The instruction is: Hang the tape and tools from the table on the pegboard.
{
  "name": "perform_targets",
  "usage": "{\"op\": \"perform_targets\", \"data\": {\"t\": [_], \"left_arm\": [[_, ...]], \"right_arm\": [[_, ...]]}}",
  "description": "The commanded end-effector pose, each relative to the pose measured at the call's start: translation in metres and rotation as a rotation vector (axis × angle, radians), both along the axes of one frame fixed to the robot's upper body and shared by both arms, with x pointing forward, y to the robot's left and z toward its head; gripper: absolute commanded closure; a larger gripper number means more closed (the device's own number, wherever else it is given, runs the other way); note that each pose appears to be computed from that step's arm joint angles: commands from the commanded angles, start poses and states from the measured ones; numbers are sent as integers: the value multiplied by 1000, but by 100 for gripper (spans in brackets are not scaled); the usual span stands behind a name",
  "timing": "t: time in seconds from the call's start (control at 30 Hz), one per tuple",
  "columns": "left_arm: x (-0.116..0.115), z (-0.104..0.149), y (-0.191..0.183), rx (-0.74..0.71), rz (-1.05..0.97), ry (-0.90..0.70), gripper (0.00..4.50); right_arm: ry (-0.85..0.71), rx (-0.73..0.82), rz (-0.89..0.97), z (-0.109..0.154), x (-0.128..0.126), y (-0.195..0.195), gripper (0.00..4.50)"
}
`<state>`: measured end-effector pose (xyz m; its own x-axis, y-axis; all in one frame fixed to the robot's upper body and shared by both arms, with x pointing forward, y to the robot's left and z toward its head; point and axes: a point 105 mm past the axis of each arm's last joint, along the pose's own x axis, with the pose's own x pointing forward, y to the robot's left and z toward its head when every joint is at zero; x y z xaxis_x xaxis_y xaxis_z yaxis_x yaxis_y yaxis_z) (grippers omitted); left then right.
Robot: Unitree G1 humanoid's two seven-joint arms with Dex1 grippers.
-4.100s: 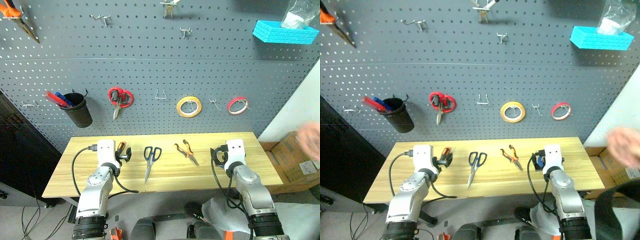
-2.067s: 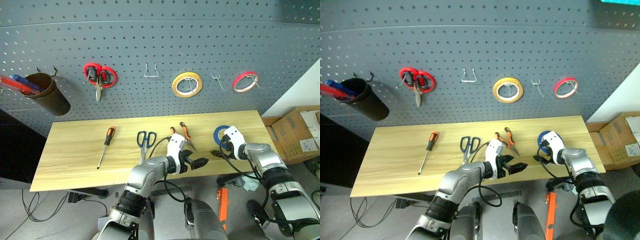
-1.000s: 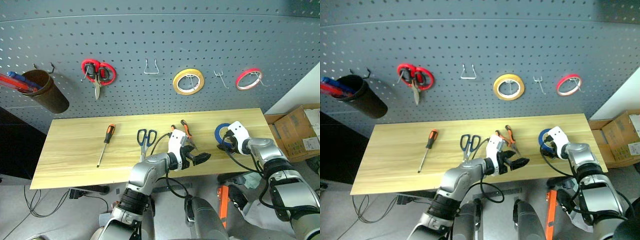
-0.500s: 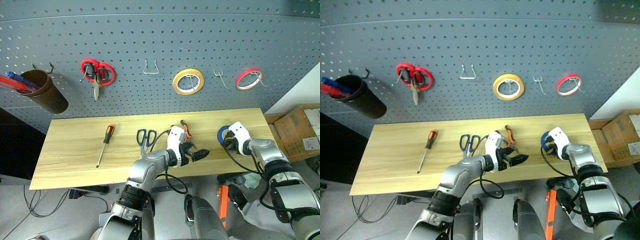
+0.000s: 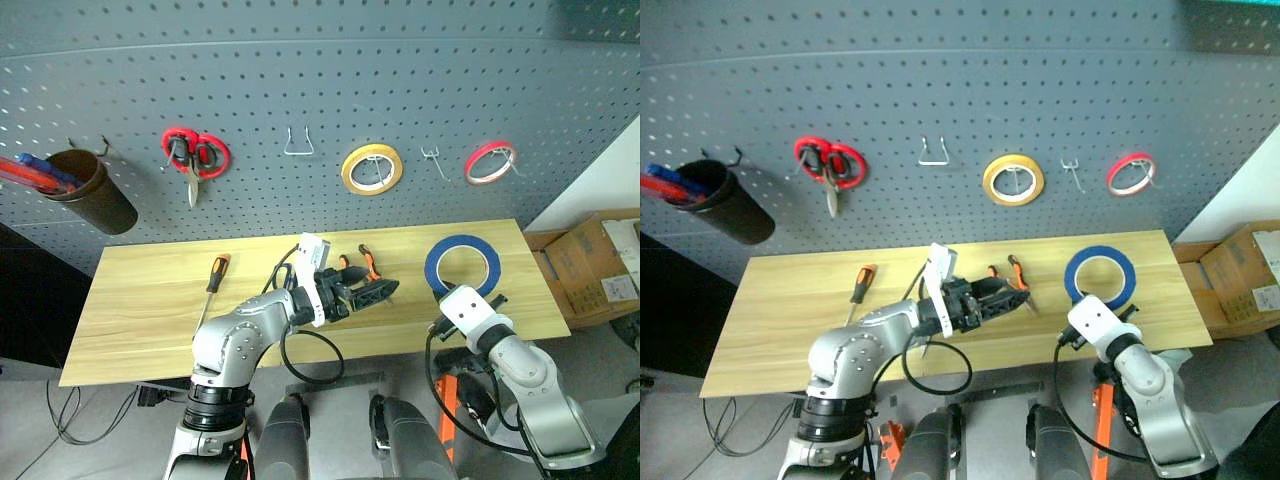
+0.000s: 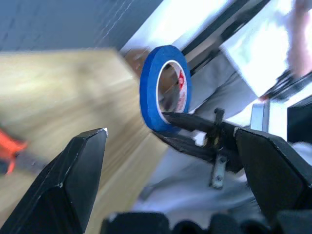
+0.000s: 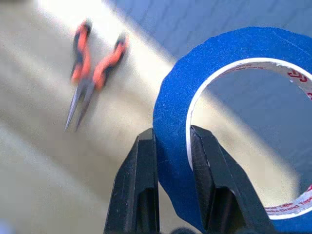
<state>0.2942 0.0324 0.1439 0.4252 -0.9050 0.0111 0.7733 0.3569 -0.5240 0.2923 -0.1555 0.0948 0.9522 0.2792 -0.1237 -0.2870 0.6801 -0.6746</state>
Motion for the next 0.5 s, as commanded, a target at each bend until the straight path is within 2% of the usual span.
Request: {"op": "perform_targets", "data": {"t": [0.03, 0.23, 0.37, 0.5], "left_arm": [[5, 37, 5, -87, -16, -68, 0], [33, 46, 13, -84, 77, -103, 0], [36, 46, 15, -75, 89, -118, 0], [37, 44, 20, -72, 118, -123, 0]], "right_arm": [[-200, -30, 2, 32, 17, 9, 395], [-286, -48, 29, 45, 56, 3, 395], [-303, -61, 50, 48, 72, -4, 395], [-232, -7, 133, 44, 87, -5, 395]]}}
